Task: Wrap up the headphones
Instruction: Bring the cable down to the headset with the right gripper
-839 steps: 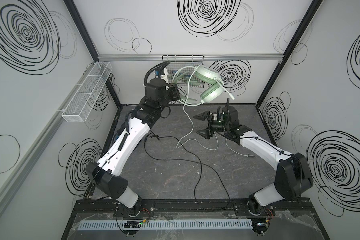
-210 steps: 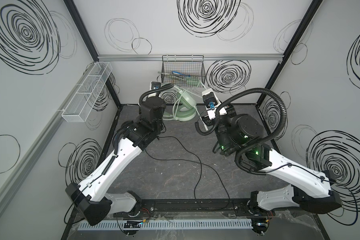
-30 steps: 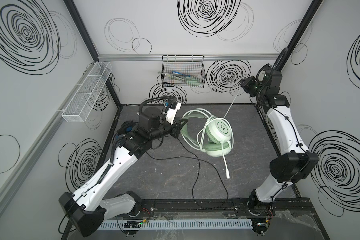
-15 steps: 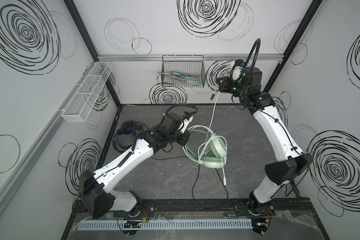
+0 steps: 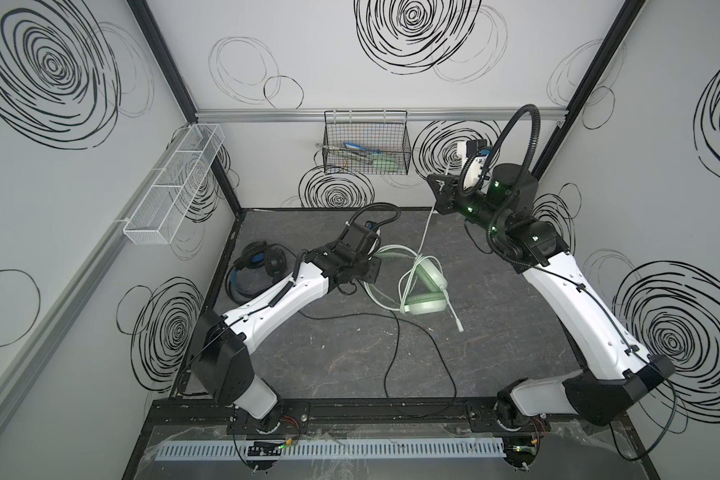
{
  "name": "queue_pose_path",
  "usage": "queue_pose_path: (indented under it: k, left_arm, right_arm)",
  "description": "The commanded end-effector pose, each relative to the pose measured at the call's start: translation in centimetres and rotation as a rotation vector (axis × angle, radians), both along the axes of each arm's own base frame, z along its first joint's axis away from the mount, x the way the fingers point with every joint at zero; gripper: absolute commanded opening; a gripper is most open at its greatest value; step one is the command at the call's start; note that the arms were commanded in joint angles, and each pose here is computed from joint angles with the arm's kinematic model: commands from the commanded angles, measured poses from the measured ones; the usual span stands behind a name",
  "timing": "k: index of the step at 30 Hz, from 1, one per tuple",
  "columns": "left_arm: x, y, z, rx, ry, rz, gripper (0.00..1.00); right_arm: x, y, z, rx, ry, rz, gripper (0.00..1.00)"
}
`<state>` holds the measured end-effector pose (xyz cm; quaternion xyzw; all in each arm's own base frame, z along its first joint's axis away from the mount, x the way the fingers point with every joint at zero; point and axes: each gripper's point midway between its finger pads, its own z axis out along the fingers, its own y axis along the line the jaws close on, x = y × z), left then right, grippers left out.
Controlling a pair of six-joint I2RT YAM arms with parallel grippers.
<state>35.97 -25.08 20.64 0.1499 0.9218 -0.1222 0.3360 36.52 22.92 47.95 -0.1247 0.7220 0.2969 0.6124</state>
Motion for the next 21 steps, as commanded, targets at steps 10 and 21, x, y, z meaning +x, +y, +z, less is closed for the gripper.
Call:
queue_pose_path:
  k: [10, 21]
  left_arm:
    - [6.4, 1.4, 3.3, -0.079, -0.117, 0.208, 0.0]
    - [10.8, 4.1, 6.7, -0.203, -0.155, 0.287, 0.0]
  right_arm:
    - [-8.1, 7.1, 0.9, -0.172, -0.208, 0.095, 0.0]
    - [-15.0, 10.6, 0.7, -0.204, -0.349, 0.246, 0.0]
